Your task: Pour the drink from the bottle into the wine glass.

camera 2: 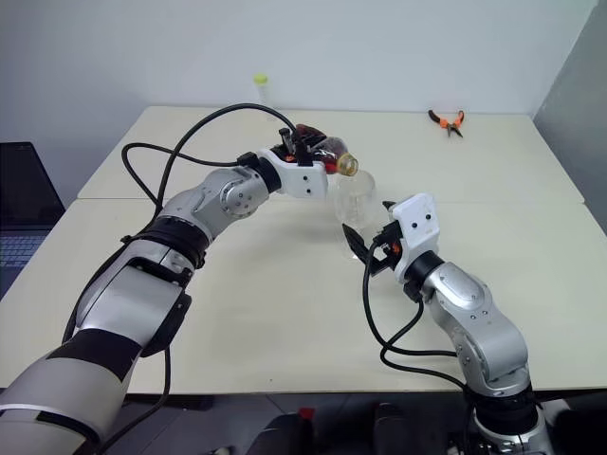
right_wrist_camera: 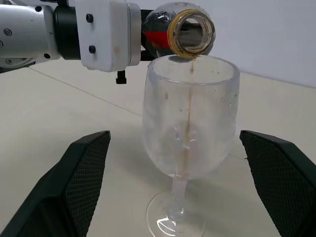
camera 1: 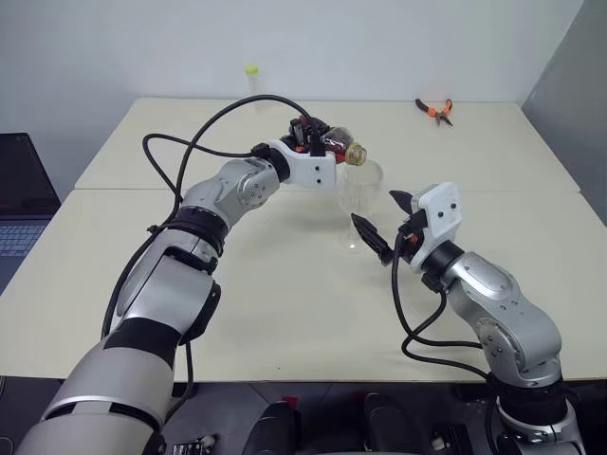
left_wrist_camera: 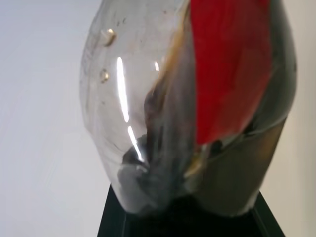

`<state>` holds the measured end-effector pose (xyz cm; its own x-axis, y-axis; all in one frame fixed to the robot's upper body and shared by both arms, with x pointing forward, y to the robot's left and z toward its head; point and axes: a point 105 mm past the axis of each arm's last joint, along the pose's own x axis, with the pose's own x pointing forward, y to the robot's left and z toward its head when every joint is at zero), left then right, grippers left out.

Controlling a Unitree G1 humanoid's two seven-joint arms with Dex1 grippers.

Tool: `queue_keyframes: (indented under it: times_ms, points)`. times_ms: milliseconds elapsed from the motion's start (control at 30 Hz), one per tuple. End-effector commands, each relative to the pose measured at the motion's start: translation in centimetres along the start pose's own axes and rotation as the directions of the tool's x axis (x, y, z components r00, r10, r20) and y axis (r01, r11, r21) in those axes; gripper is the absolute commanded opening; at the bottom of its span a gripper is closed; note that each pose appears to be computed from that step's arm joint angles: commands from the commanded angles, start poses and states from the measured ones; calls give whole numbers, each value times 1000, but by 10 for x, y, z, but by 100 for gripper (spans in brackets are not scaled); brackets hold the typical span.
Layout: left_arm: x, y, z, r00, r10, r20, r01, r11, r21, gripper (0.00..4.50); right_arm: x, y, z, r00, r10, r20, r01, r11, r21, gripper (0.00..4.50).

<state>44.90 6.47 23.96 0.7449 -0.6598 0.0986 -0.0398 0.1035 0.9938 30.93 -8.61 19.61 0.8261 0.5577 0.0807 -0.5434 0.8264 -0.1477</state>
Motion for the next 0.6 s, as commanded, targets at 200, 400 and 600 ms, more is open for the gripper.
queue_keyframes:
  times_ms: [200,400,600]
  points:
    - [4,34,7,995,90,42,-93,993,70,69,-1,1,11,999,-5,38,5,1000,-5,450]
    - [4,36,6,995,92,37,-95,992,80,69,-1,1,11,999,-3,38,3,1000,-1,450]
    - [4,37,5,995,95,35,-97,991,93,69,-1,1,11,999,1,38,-1,1000,-1,450]
